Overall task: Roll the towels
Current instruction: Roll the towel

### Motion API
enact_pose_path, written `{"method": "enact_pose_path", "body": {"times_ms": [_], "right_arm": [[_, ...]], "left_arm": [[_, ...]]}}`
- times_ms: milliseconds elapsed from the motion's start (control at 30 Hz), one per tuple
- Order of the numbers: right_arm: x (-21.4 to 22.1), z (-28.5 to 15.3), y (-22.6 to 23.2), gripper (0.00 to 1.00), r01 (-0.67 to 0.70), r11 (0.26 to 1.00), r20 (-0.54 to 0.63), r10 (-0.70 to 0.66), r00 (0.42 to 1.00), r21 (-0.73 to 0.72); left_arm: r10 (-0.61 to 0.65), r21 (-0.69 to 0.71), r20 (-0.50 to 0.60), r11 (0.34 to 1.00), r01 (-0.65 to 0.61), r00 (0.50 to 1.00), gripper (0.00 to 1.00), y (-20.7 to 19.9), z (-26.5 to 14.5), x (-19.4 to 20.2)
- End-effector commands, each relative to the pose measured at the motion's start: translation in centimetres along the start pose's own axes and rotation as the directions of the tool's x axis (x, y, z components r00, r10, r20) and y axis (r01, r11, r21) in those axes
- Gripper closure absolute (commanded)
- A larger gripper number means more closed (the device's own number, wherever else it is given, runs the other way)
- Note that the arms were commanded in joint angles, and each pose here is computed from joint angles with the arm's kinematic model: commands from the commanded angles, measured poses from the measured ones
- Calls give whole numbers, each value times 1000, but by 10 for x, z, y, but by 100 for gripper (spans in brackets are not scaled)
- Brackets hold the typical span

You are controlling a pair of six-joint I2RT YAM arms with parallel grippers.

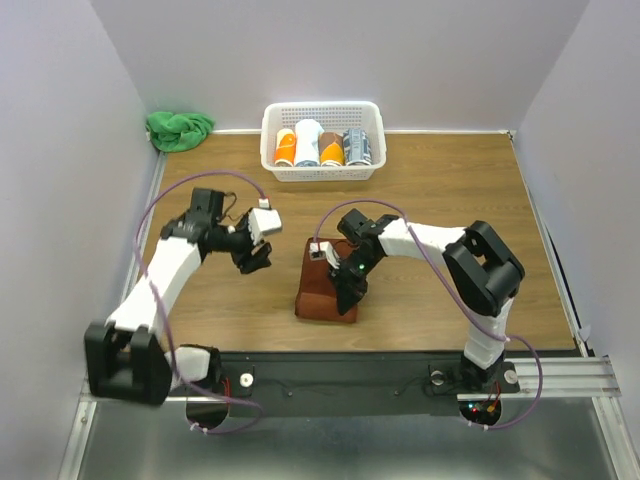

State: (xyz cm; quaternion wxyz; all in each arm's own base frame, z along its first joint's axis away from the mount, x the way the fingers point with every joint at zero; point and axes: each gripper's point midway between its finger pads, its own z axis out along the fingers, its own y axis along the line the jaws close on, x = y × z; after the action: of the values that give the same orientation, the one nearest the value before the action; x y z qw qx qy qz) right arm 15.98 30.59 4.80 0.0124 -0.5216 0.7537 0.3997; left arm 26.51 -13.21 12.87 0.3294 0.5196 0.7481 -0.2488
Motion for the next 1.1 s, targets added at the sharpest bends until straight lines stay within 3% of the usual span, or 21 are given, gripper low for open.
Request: {"method": "enact_pose_path", "body": {"times_ms": [0, 133, 200, 433, 600, 900, 967, 1000, 1067], "right_arm": [[4, 2, 8, 99, -127, 982, -29, 124, 992, -140], [2, 1, 1, 99, -203, 958, -36, 199, 979, -204], [4, 3, -4, 99, -228, 945, -41, 225, 974, -235], [5, 1, -20, 98, -290, 912, -46, 290, 956, -289], [7, 7, -27, 98, -327, 881, -61, 327, 943, -341], [13, 9, -31, 94, -361, 851, -92, 354, 931, -382], [12, 7, -30, 92, -364, 848, -93, 357, 929, -384], [11, 7, -30, 90, -360, 850, -91, 353, 931, -385], [9, 3, -31, 86, -359, 853, -85, 354, 931, -379]], "left_arm": [[214, -123, -20, 969, -215, 977, 27, -22, 0, -6], [404, -99, -49, 908, -407, 913, 23, -66, 20, -2], [442, -107, -67, 888, -447, 894, 15, -78, 27, 4], [653, -63, -43, 753, -655, 756, 14, -119, 65, -17], [718, -18, -51, 694, -720, 694, 14, -135, 86, -15], [742, -15, -136, 661, -751, 656, 26, -131, 112, 3], [739, -29, -151, 661, -750, 657, 35, -127, 116, 5], [735, -20, -164, 664, -747, 658, 46, -126, 118, 8], [721, 8, -177, 681, -732, 669, 59, -128, 120, 15]]}}
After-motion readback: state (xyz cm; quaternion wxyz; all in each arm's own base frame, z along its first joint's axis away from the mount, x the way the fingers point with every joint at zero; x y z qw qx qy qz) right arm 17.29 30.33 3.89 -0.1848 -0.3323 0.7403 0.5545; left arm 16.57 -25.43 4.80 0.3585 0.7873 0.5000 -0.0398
